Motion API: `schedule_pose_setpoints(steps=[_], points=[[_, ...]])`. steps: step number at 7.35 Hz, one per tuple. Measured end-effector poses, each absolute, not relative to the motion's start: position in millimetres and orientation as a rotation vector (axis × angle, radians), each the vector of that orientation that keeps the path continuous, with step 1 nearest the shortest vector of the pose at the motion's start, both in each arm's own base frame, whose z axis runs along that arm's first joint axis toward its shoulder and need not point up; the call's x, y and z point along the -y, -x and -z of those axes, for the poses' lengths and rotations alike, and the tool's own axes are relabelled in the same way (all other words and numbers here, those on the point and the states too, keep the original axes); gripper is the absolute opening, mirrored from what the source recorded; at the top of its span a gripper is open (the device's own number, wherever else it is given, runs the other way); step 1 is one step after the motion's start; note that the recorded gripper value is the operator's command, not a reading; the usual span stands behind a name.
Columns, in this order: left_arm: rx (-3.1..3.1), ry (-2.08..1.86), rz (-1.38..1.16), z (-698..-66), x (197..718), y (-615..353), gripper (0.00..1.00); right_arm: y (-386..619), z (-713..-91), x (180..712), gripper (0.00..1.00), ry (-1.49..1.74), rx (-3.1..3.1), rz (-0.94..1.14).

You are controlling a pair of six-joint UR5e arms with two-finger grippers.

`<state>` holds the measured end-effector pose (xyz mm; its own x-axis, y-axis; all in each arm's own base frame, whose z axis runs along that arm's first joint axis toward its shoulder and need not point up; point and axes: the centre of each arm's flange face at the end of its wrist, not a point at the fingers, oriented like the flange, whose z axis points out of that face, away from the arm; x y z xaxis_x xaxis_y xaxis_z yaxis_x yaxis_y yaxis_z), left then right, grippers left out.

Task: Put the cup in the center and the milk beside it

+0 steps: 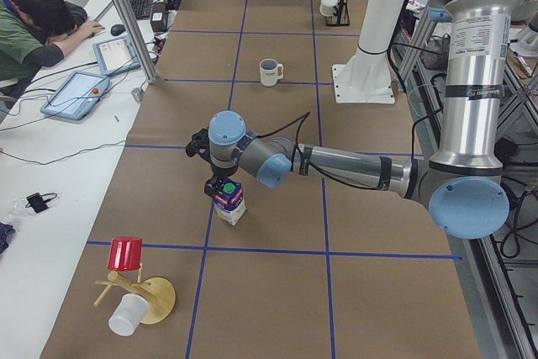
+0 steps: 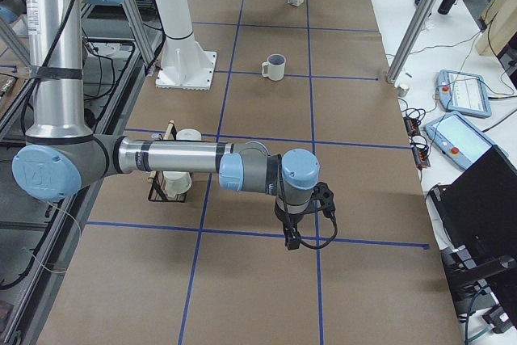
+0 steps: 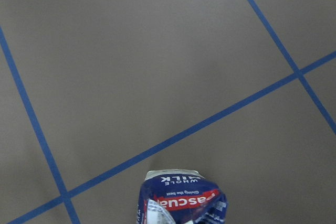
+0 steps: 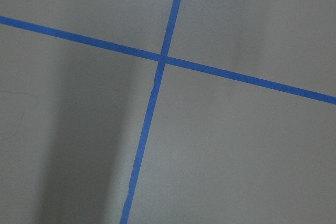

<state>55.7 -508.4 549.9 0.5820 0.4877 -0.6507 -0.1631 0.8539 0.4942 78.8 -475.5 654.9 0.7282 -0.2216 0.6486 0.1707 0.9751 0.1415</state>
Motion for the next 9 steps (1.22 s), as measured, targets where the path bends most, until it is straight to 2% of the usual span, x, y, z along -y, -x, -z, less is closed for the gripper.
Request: schedule_pose_setpoints(steps=[1, 2, 3, 4, 5, 9], points=[[-0.866, -0.398, -0.4, -556, 508, -62, 0.97, -79, -655, 476, 1.0, -0.074, 0.724, 0.215], [-0.861, -0.385, -0.408, -562, 507, -69, 0.9, -79, -655, 476, 1.0, -0.073, 0.724, 0.214], [-0.859, -0.378, -0.418, -568, 507, -75, 0.51, -79, -655, 476, 1.0, -0.073, 0.724, 0.214], [-0.86, -0.376, -0.426, -572, 507, -80, 0.05, -79, -655, 476, 1.0, -0.073, 0.724, 0.214], [-0.862, -0.375, -0.428, -574, 507, -83, 0.0, -79, -655, 476, 1.0, -0.073, 0.724, 0.214], [-0.868, -0.385, -0.43, -569, 508, -85, 0.0, -79, -655, 476, 1.0, -0.074, 0.723, 0.214]])
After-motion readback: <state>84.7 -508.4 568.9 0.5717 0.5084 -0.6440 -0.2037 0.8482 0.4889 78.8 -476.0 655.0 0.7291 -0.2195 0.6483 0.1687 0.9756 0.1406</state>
